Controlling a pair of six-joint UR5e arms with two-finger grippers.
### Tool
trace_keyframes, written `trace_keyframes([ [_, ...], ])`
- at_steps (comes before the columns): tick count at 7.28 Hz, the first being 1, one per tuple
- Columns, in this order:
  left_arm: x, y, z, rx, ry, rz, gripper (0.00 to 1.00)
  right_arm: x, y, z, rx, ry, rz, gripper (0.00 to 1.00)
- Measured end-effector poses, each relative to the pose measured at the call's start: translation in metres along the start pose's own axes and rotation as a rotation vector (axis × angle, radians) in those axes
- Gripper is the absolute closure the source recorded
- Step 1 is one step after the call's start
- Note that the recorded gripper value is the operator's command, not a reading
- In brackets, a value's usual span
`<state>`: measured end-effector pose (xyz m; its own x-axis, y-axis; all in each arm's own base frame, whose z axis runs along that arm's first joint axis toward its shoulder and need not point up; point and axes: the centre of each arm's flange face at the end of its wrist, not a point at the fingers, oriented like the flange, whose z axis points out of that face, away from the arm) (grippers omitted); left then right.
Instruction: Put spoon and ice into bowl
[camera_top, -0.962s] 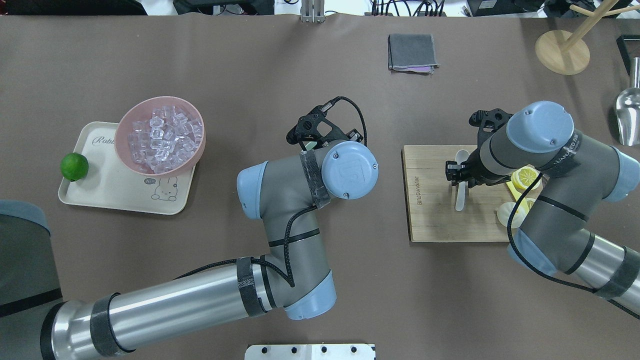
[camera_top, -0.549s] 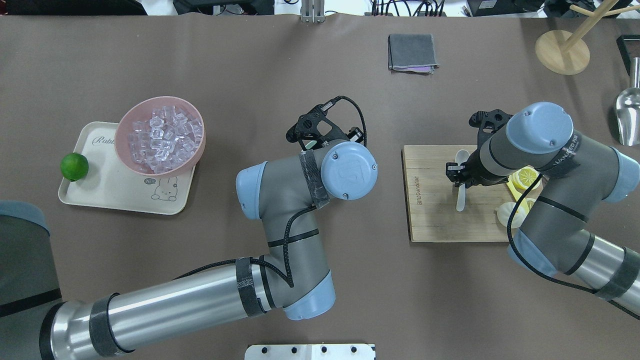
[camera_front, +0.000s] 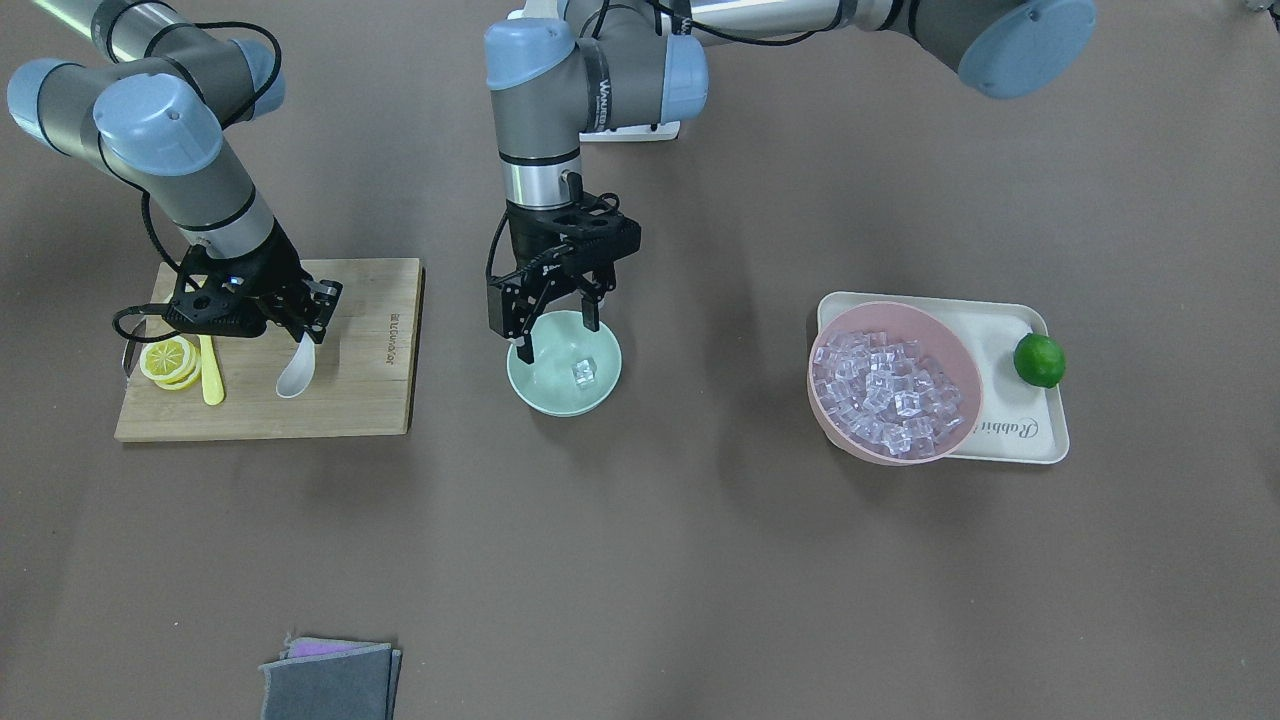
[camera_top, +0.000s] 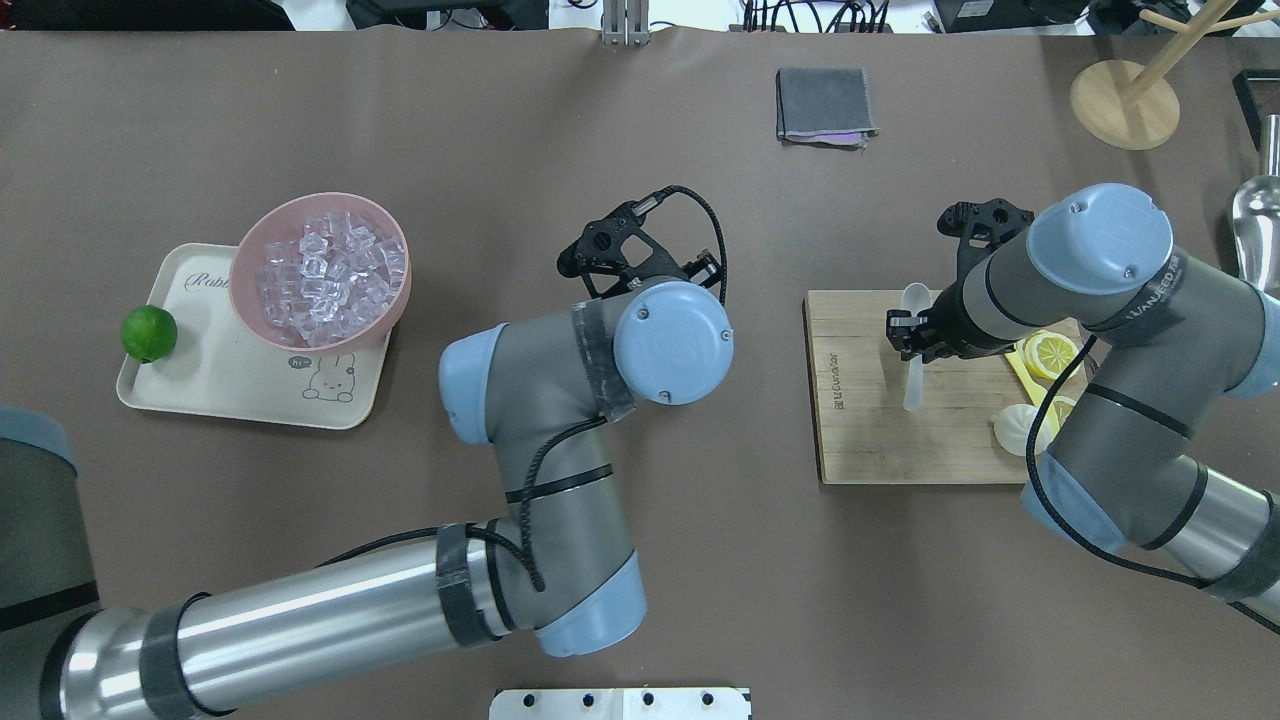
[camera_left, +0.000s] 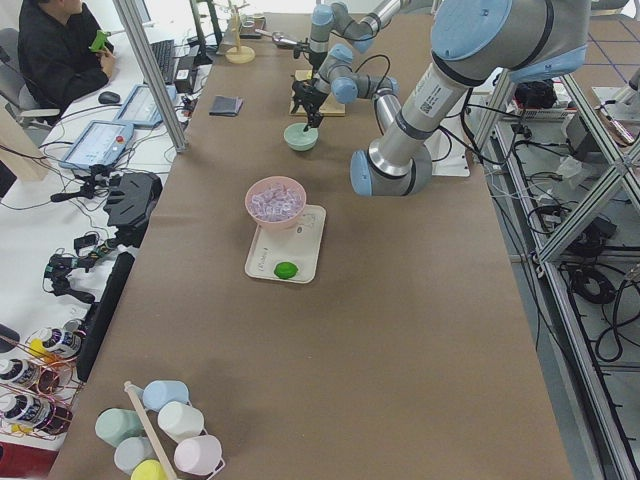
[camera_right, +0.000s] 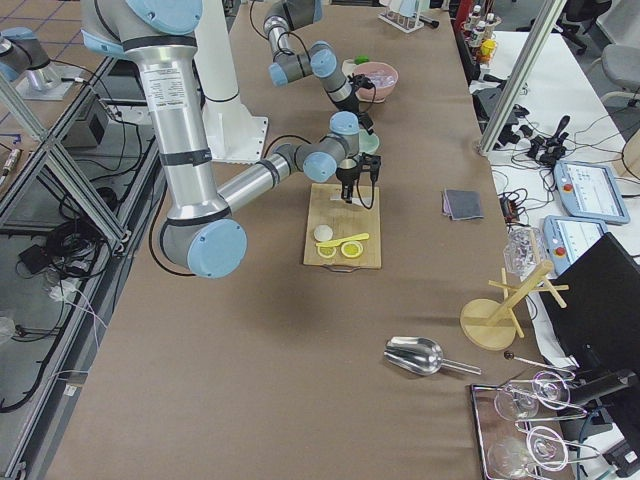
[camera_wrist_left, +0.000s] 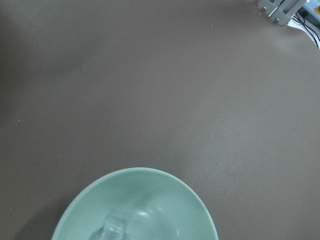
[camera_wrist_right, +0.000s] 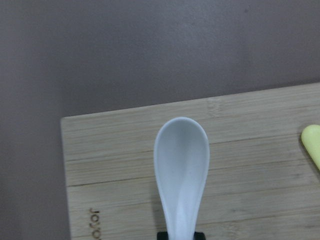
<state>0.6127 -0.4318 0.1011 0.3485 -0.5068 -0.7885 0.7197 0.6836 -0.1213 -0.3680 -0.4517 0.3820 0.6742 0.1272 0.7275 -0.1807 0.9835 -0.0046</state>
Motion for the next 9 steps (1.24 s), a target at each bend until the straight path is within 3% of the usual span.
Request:
trace_keyframes([
  [2,-0.048,-0.071,-0.079,-0.007,0.000,0.293,0.02,-0.036,-0.002,-0.035,0.013,-0.018,-0.002,1.00],
  [3,-0.075,-0.111,-0.098,-0.030,-0.030,0.432,0.02,-0.056,0.000,-0.045,0.018,-0.035,-0.008,1.00],
  [5,-0.114,-0.170,-0.098,-0.049,-0.091,0.651,0.02,-0.104,0.010,-0.049,0.036,-0.064,-0.036,1.00],
  [7,-0.139,-0.202,-0.105,-0.035,-0.104,0.770,0.02,-0.158,0.020,-0.043,0.061,-0.087,-0.082,1.00],
  [9,-0.149,-0.228,-0.111,-0.008,-0.117,0.813,0.02,-0.210,0.029,-0.028,0.078,-0.088,-0.116,1.00],
])
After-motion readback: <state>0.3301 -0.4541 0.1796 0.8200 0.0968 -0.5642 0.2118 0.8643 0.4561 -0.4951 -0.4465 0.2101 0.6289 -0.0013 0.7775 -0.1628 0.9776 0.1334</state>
